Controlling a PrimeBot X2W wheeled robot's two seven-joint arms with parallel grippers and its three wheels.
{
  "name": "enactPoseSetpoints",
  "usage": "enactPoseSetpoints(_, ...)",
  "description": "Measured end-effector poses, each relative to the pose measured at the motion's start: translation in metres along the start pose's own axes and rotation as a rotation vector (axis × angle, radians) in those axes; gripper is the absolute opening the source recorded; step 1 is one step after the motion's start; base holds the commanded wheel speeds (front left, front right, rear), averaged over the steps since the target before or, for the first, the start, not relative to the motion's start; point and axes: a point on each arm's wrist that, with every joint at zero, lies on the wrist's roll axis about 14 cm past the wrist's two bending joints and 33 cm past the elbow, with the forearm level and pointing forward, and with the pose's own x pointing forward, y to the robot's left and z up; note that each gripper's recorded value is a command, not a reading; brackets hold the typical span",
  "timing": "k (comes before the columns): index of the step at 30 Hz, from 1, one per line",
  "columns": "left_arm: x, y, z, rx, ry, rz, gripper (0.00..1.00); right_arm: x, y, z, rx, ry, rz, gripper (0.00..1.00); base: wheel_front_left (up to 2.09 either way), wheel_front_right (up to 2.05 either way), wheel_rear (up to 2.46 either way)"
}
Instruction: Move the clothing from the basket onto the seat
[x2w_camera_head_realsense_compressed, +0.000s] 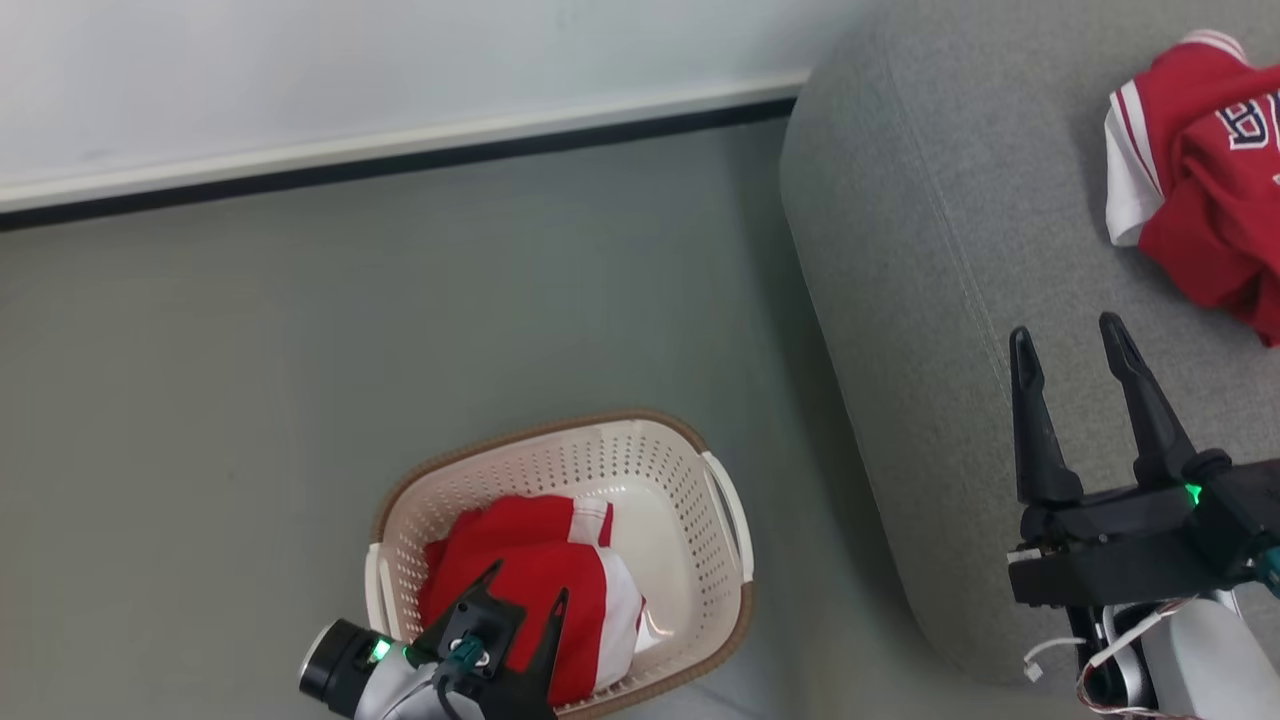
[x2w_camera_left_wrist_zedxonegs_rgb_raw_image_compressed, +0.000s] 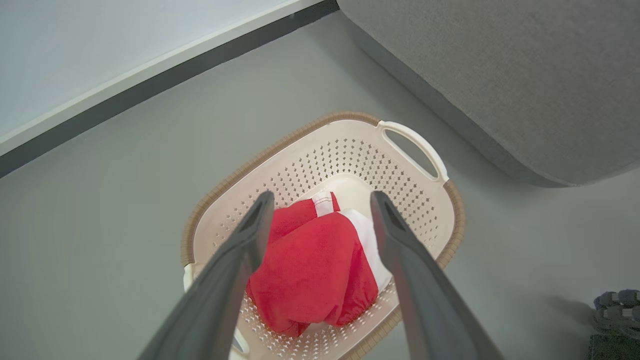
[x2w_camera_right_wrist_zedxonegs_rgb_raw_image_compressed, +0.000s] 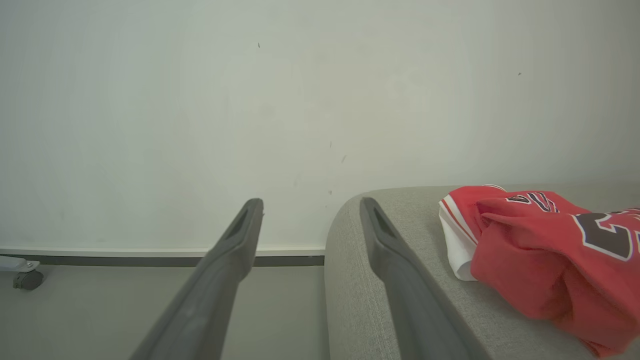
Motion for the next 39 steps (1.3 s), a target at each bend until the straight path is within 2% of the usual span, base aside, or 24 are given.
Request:
enactPoseSetpoints(10,0.043,-0.012,-0.036,0.063,0.160,-0.093,1.00,0.024,-0.004,-0.017,-0.022,0.029,0.009,1.00,0.00,0.00,0.00)
enactPoseSetpoints(28,0.105,-0.024,-0.108,0.075,0.375,-0.200,1.00,0.066,-0.007,-0.072,-0.052,0.110,0.038,1.00,0.00,0.00,0.00)
enactPoseSetpoints(39,0.142,0.008,-0.150,0.159,0.469,-0.173,1.00,0.091,-0.008,-0.108,-0.064,0.133,0.053,1.00,0.00,0.00,0.00)
